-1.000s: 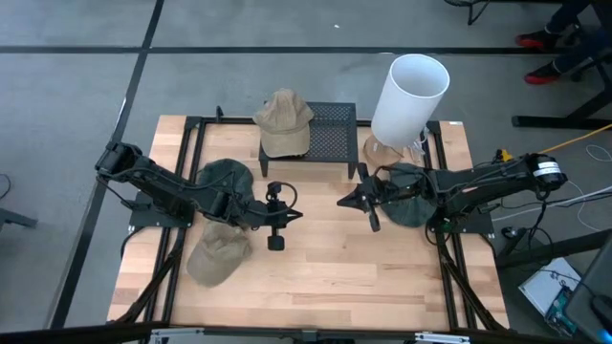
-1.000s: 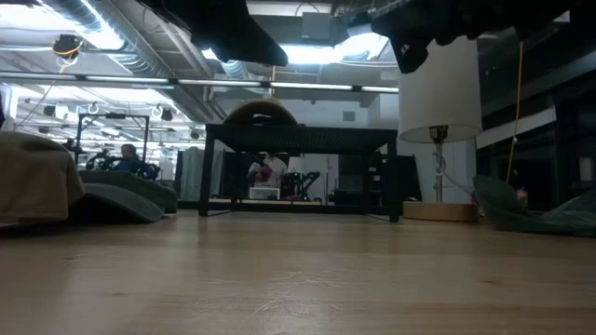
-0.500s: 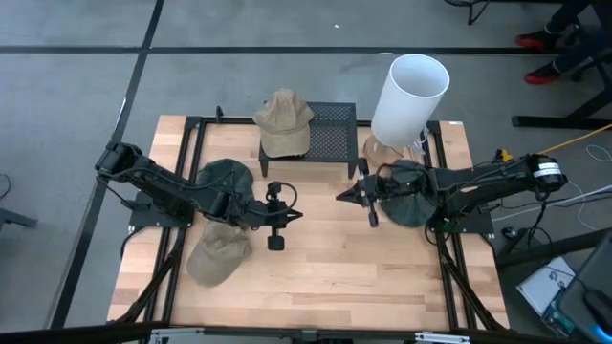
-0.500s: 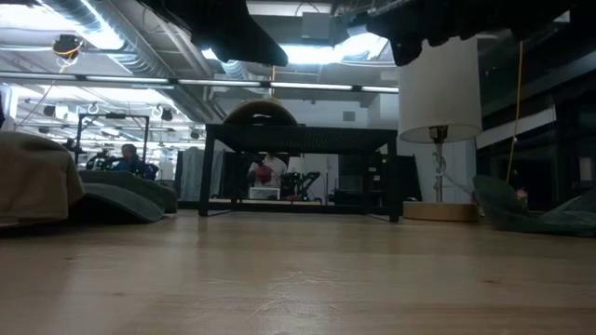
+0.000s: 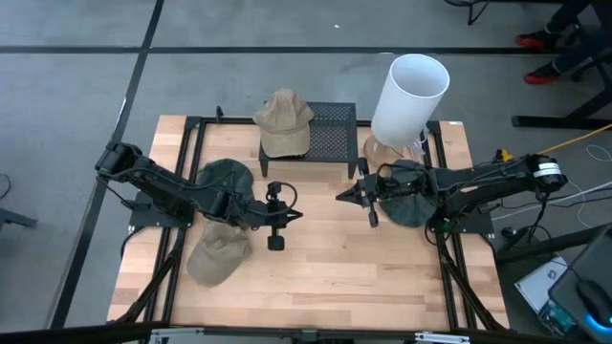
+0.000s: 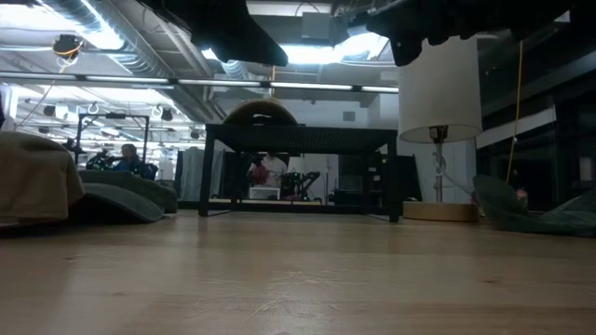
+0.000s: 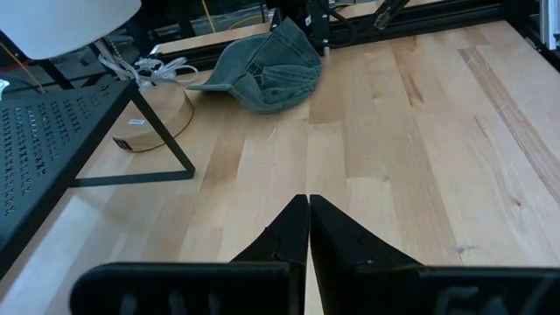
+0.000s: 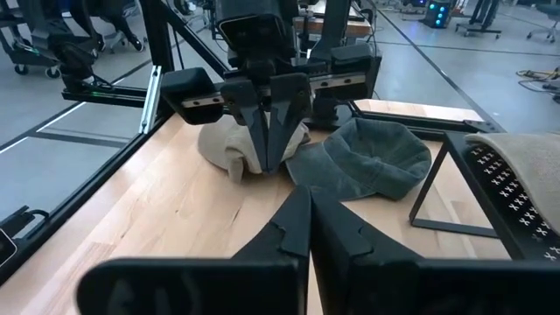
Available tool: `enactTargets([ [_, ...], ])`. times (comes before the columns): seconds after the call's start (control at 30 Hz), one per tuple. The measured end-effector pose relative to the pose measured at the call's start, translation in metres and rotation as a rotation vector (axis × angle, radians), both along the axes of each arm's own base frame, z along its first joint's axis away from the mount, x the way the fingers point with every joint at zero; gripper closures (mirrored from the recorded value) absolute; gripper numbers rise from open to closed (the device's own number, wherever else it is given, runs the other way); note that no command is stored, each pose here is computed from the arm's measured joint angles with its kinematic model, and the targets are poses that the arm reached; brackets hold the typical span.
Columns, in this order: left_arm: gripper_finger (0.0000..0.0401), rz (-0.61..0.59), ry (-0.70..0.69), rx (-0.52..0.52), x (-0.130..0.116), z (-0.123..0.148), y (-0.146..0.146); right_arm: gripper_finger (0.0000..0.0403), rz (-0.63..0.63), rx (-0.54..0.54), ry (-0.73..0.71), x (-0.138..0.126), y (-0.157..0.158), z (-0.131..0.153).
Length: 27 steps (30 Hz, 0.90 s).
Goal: Pick & Place hat
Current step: Put the right dark green cap on the shelf
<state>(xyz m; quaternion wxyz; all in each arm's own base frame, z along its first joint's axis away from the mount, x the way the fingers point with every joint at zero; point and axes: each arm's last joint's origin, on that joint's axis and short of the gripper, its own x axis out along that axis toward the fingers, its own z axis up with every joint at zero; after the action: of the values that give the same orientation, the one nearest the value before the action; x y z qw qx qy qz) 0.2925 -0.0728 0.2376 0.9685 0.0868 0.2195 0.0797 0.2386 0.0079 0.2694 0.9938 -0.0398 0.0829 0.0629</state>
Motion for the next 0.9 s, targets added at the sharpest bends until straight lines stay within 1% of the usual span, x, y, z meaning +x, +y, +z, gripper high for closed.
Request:
enactTargets([
  [0.9,0.0394,0.0,0.0,0.0,0.0,0.0,0.0,0.0395,0.009,0.009,0.001,0.0,0.0004,0.0],
])
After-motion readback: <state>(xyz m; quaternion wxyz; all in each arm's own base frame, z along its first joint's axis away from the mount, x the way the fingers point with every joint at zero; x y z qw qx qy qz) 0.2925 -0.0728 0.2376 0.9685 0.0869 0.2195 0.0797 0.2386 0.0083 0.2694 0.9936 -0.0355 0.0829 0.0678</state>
